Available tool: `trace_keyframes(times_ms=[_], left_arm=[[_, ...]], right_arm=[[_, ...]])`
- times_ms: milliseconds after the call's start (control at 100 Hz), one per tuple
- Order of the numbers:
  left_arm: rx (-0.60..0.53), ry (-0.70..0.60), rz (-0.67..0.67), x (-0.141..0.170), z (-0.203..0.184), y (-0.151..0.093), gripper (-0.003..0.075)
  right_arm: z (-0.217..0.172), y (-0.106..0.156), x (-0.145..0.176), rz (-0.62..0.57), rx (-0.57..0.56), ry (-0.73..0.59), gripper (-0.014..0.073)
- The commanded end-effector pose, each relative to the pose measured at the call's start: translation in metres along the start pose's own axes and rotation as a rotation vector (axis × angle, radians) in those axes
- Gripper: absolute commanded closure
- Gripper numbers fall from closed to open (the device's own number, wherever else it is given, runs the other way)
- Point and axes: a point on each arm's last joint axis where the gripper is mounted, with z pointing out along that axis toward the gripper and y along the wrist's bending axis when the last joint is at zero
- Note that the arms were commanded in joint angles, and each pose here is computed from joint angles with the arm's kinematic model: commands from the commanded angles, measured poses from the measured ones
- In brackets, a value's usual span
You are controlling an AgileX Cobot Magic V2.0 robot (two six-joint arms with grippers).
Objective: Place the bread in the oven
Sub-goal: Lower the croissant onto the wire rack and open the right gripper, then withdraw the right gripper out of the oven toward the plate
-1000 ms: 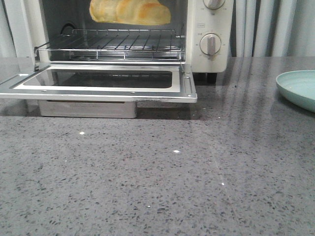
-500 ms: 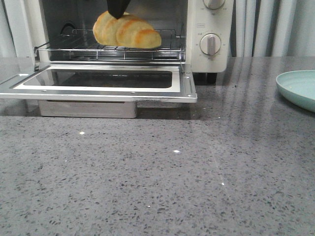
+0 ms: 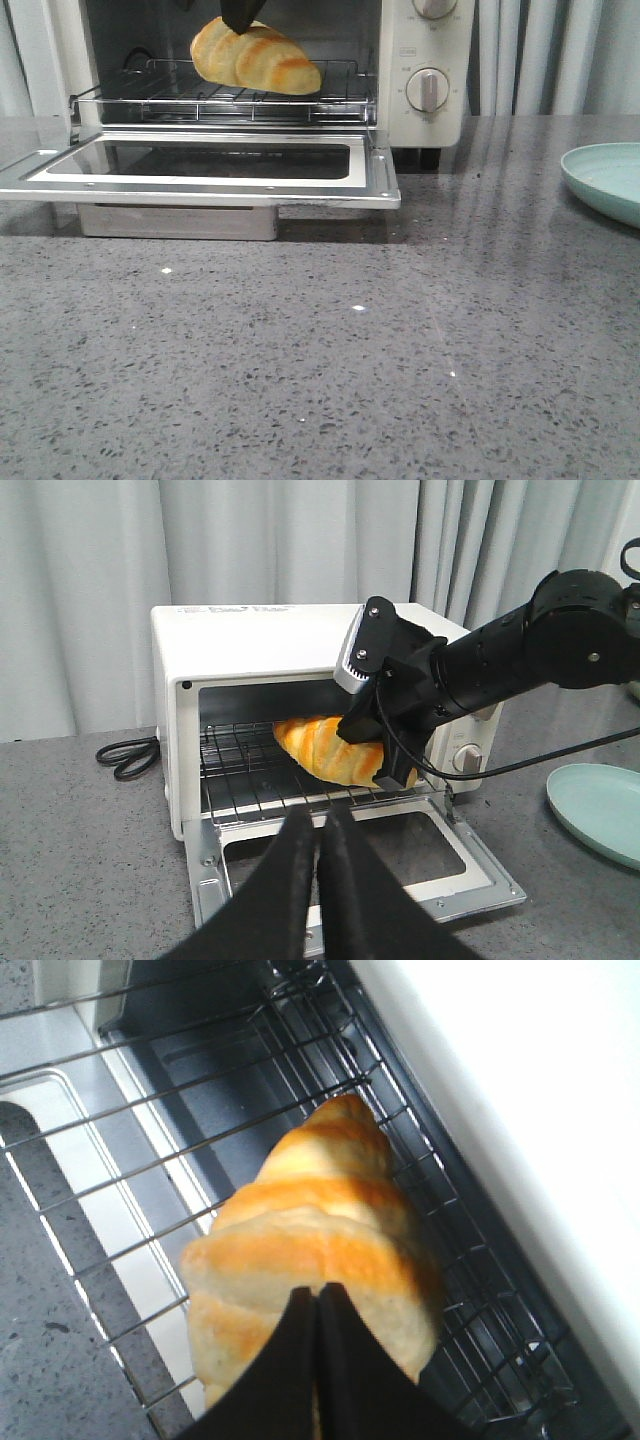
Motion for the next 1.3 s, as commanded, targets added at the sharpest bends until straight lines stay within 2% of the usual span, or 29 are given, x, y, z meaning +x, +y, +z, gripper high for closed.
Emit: trace_keyframes(times_ms=[0, 80, 250, 350, 1040, 1291], left_arm=[[0.023, -0.095, -0.013, -0.014, -0.002, -0.002, 0.0741], [0.023, -0.095, -0.013, -0.014, -0.002, -0.002, 0.0741], [0.023, -0.095, -0.013, -0.014, -0.002, -0.002, 0.0741], [0.023, -0.095, -0.013, -0.014, -0.002, -0.002, 0.0741], [0.023, -0.095, -0.013, -0.014, -0.002, -0.002, 0.0741], [0.023, -0.095, -0.013, -0.014, -0.002, -0.002, 0.0741]], right_arm=[[-0.029, -0.020, -0.019, -0.004, 0.081, -0.136, 0.0669], [-0.028, -0.020, -0.018, -0.004, 0.080, -0.131, 0.0643], [-0.028, -0.020, -0.018, -0.004, 0.081, -0.133, 0.0489], [-0.028, -0.020, -0.018, -0.004, 0.081, -0.133, 0.0438], [-0.061, -0.011, -0.028, -0.015, 0.056, -0.133, 0.0438], [-0.081, 0.003, -0.030, -0.003, -0.002, -0.091, 0.0438]])
